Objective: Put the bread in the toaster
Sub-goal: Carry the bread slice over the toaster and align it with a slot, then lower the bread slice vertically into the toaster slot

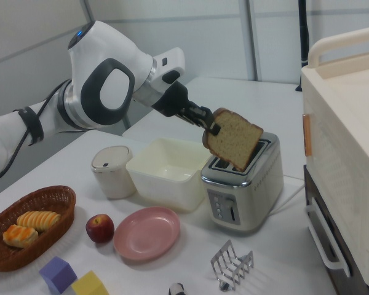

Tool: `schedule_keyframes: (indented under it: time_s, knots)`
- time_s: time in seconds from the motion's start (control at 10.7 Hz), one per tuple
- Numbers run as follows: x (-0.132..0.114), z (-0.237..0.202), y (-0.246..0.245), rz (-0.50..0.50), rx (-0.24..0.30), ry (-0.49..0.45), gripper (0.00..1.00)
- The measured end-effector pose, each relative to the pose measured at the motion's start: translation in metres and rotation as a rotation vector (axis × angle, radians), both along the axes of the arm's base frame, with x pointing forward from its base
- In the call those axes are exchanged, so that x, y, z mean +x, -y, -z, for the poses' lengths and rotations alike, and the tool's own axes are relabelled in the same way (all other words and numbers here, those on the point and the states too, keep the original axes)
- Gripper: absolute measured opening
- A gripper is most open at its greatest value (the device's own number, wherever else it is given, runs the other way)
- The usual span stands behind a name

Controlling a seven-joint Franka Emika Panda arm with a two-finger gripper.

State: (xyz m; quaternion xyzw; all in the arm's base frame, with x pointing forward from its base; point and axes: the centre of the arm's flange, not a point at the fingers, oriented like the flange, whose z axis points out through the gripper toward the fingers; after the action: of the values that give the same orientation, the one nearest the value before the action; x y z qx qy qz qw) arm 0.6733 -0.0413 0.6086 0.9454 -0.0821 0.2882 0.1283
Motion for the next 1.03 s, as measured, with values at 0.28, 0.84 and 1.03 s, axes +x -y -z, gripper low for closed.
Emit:
schedule_keyframes:
  time_s: [0.28, 0.84, 1.03]
  knots:
    - [0.003, 0.001, -0.015, -0.032, 0.006, 0.021, 0.10]
    - [0.013, 0.029, -0.073, -0.133, 0.025, 0.010, 0.10]
    - [0.019, 0.048, -0.089, -0.157, 0.026, -0.015, 0.10]
